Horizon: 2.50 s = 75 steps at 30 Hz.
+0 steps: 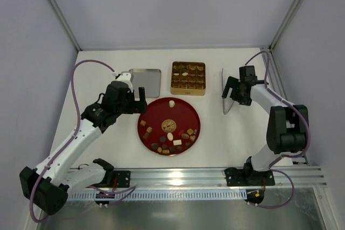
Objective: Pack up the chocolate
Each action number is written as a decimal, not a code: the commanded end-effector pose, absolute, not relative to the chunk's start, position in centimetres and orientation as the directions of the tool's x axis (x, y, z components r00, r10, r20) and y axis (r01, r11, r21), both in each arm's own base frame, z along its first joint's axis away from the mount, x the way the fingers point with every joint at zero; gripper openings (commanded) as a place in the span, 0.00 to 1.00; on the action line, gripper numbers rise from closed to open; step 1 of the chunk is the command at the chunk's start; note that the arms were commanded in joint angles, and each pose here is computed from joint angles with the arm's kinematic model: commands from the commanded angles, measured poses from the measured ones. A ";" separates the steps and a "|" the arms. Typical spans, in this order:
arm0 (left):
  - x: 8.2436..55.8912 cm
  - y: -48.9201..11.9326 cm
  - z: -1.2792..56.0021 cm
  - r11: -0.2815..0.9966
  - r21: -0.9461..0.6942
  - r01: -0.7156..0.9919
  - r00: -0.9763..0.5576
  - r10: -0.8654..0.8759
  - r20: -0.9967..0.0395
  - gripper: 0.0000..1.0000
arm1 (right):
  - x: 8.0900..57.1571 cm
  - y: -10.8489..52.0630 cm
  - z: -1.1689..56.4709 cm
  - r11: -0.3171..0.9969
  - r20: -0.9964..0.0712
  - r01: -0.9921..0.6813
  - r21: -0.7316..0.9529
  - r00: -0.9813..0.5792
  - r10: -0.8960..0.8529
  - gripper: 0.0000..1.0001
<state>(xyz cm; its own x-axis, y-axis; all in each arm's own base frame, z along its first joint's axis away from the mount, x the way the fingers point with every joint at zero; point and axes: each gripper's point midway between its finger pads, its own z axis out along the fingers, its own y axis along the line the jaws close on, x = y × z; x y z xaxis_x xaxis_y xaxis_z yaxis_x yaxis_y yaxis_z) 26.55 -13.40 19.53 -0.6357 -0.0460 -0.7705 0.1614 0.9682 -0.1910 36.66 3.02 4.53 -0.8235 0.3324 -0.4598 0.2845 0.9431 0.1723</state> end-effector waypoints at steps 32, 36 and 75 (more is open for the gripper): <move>51.0 -5.5 5.9 0.996 -0.080 -0.048 -0.833 -0.085 -0.547 0.55 | 36.5 20.7 20.0 0.844 -0.671 -0.248 0.475 -0.722 0.165 0.88; 51.4 -5.1 4.6 0.991 -0.118 -0.062 -0.842 -0.115 -0.526 0.50 | 37.7 21.7 19.7 0.844 -0.667 -0.258 0.471 -0.730 0.149 0.87; 50.7 -3.3 7.6 0.829 -0.550 -0.104 -0.858 -0.355 -0.372 0.00 | 49.2 37.7 16.6 0.676 -0.679 -0.488 0.552 -0.733 0.026 0.84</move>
